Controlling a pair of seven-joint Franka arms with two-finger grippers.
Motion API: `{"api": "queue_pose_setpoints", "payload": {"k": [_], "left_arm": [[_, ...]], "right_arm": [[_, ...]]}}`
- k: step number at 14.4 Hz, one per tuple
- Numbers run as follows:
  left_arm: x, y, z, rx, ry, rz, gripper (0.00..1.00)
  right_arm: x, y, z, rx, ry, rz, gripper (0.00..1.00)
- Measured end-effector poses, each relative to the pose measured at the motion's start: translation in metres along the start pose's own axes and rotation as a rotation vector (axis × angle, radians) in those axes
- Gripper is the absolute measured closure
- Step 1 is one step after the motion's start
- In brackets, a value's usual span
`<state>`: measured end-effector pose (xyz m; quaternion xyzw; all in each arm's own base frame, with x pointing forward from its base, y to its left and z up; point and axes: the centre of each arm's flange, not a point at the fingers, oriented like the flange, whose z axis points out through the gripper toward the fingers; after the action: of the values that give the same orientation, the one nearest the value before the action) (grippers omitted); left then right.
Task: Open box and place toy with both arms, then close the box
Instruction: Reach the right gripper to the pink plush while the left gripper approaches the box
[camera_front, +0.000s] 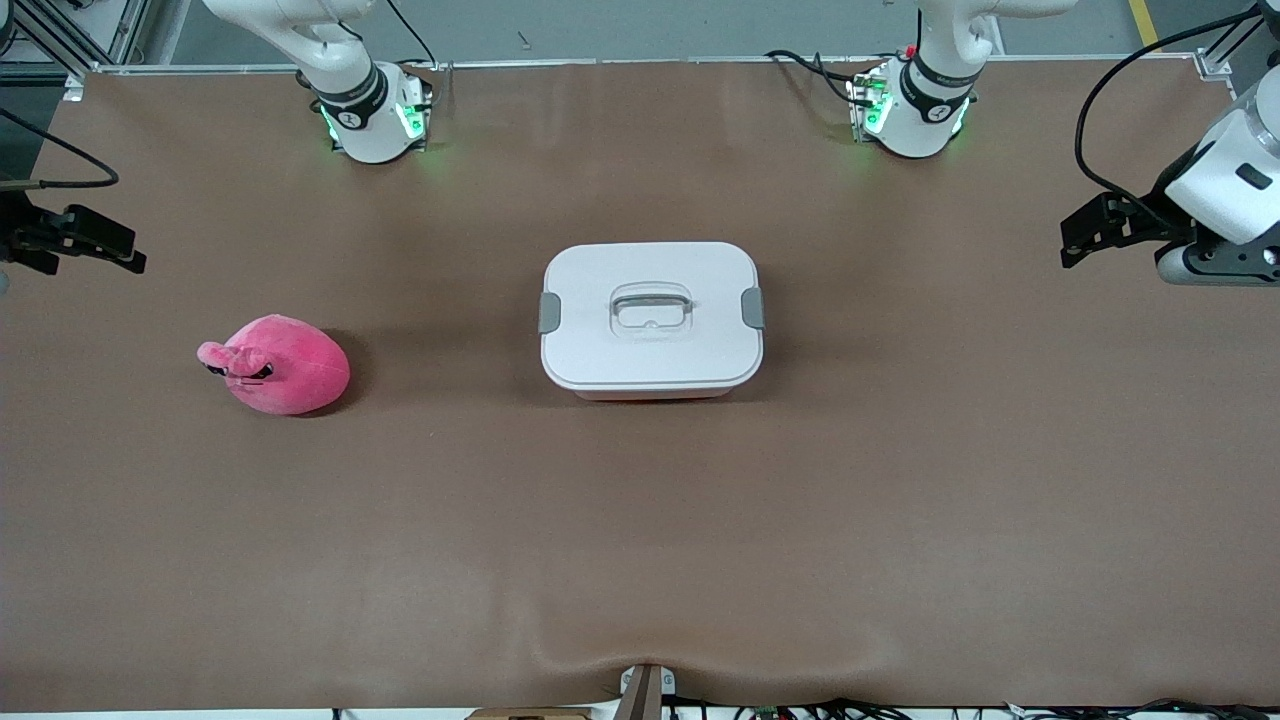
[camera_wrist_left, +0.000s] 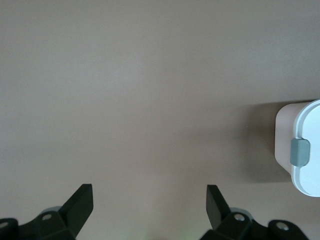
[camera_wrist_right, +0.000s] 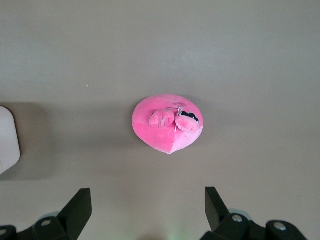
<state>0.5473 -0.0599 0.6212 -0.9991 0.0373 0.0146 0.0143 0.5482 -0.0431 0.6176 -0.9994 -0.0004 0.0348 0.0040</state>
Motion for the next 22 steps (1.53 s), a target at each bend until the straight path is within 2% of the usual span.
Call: {"api": "queue_pose_setpoints", "payload": {"k": [4,9,13,16,19,22], "left_arm": [[0.011,0.034,0.023,0.005,-0.043,-0.023,0.00],[0.004,0.094,0.026,0.012,-0.048,-0.124,0.00],[-0.005,0.136,0.034,0.021,-0.063,-0.205,0.00],[-0.017,0.171,0.046,0.038,-0.082,-0.273,0.00],[-0.029,0.203,0.059,0.049,-0.087,-0.343,0.00],[-0.042,0.236,0.071,0.052,-0.076,-0.423,0.00]], "right_arm": [[0.007,0.000,0.022,-0.001,0.013,-0.001,0.00],[0.016,-0.001,0.075,-0.001,0.018,-0.004,0.00],[0.028,0.003,0.112,-0.033,0.068,-0.009,0.00],[0.039,0.013,0.146,-0.050,0.038,-0.002,0.00],[0.052,0.016,0.181,-0.055,0.041,-0.001,0.00],[0.048,0.015,0.226,-0.055,0.032,-0.008,0.00]]}}
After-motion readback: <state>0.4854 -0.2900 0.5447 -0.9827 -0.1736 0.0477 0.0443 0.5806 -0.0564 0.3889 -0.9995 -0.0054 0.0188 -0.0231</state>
